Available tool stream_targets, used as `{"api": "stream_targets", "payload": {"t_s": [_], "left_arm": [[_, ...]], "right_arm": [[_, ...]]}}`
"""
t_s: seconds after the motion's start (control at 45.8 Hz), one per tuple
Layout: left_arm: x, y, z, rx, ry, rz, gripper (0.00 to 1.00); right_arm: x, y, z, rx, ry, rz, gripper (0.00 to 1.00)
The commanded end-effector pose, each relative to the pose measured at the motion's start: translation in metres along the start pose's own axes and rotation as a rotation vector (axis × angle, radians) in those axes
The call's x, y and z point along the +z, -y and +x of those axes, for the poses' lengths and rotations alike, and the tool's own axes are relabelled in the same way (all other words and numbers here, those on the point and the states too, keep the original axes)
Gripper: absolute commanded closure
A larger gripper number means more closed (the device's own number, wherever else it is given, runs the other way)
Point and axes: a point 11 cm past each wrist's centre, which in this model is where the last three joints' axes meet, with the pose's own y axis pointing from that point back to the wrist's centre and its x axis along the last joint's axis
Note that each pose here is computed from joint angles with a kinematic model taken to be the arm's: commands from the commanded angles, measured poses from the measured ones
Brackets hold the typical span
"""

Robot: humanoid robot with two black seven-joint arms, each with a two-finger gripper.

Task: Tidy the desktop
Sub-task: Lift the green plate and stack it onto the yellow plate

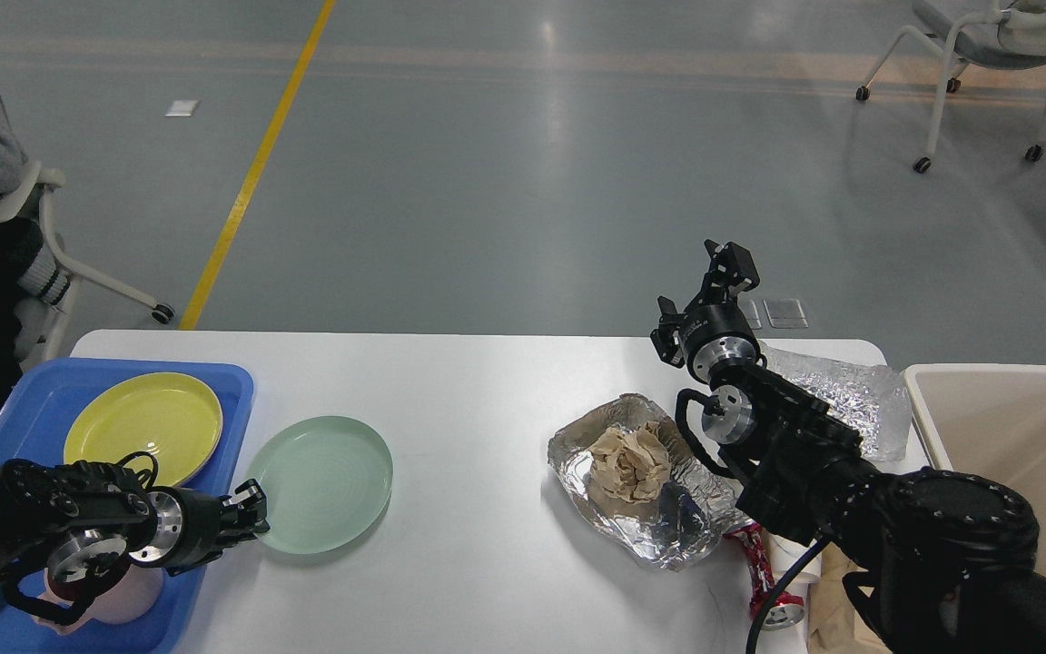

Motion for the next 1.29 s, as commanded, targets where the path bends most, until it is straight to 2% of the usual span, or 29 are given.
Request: {"api": "stream_targets", "payload": {"t_s": [0.0,0.262,0.546,0.874,1.071,1.137,1.158,1.268], "left_arm": [[-0.001,-0.003,-0.001,-0.04,0.0,0.001,1.0],[0.014,-0.014,0.007,-0.069,0.027,-0.013,1.0],[0.037,-0.068,0.04,-0.186,0.056,-0.029,1.0],[0.091,-0.186,0.088,-0.275,0.267,0.027,1.0],[0.132,-0.259,0.12,-0.084,0.468,0.103,1.0],[0.144,-0.279,0.122,-0.043,0.522,0.113,1.0],[0.155,-0.296,0.122,-0.009,0.56,0.11,1.0],[0.171,-0.322,0.119,0.041,0.628,0.11,1.0]], "right_arm": [[0.0,0.0,0.0,0.0,0.0,0.0,0.0],[0.0,0.0,0.0,-0.001,-0.001,0.001,0.0],[0.0,0.0,0.0,0.0,-0.001,0.0,0.0],[0.0,0.0,0.0,0.0,-0.001,0.0,0.0],[0.0,0.0,0.0,0.0,0.0,0.0,0.0],[0.0,0.0,0.0,0.0,-0.001,0.0,0.0],[0.0,0.0,0.0,-0.001,-0.001,0.001,0.0],[0.0,0.0,0.0,0.0,0.0,0.0,0.0]]}}
